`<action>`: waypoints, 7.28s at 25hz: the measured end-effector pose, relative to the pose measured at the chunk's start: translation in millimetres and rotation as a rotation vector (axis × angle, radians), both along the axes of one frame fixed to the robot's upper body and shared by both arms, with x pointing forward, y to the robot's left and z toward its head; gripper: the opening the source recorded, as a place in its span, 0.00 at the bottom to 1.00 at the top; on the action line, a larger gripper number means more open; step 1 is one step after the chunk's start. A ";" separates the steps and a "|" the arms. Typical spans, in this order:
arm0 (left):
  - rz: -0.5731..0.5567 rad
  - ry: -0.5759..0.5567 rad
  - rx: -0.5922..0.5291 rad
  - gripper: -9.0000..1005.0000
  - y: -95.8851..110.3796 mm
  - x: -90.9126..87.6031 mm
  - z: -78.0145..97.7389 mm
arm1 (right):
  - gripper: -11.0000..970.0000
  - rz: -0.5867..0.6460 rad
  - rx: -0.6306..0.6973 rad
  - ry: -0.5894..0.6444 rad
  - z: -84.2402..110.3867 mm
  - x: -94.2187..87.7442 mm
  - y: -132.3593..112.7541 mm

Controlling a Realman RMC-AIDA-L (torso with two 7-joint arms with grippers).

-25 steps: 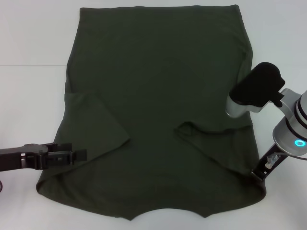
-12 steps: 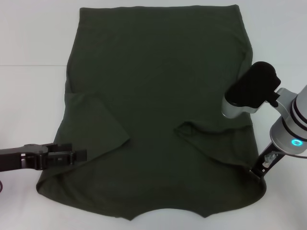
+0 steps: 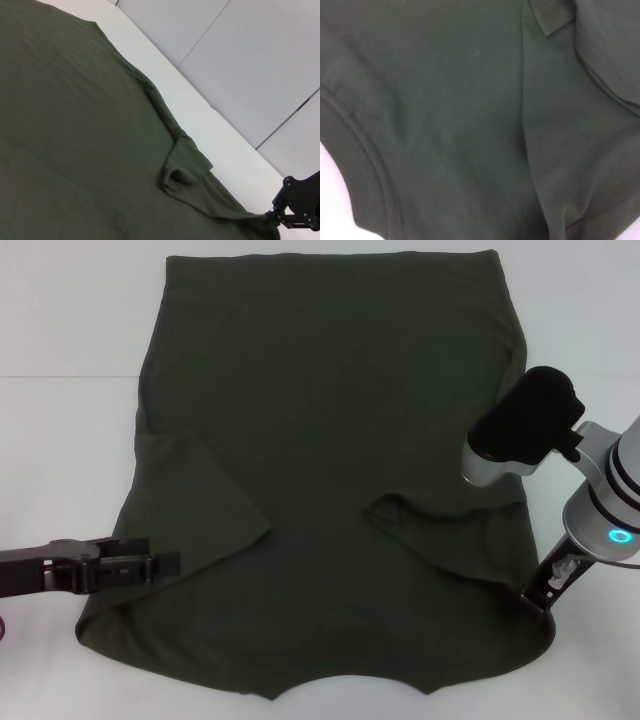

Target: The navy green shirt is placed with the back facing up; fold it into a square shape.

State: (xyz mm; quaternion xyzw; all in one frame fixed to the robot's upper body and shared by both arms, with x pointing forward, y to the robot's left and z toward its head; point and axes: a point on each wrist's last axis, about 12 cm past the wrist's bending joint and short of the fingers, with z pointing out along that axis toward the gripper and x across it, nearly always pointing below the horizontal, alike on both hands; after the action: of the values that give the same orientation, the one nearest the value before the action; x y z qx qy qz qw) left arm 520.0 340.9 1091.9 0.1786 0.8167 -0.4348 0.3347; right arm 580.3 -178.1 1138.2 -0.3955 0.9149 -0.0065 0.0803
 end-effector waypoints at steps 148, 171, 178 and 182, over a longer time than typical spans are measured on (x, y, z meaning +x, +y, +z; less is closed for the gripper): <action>0.147 0.518 0.202 0.06 8.2 11.0 -11.4 | 0.03 -0.461 0.722 0.020 -43.7 -45.7 -140.2; 0.124 0.545 0.061 0.08 19.0 -13.9 -8.9 | 0.03 -0.617 1.020 -0.020 -75.1 -89.7 -181.9; 0.123 0.546 0.009 0.09 24.3 -22.6 -6.6 | 0.03 -0.610 1.057 -0.049 -77.6 -98.1 -185.5; 0.126 0.542 -0.023 0.09 26.5 -25.2 -4.2 | 0.03 -0.591 1.094 -0.078 -79.1 -105.5 -187.8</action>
State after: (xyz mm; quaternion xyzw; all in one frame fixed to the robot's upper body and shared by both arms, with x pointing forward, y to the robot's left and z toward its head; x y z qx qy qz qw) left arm 494.7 367.4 1087.7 0.0007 0.8810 -0.4542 0.1323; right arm 474.8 -365.9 1059.1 -0.0265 0.8530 0.4268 0.2993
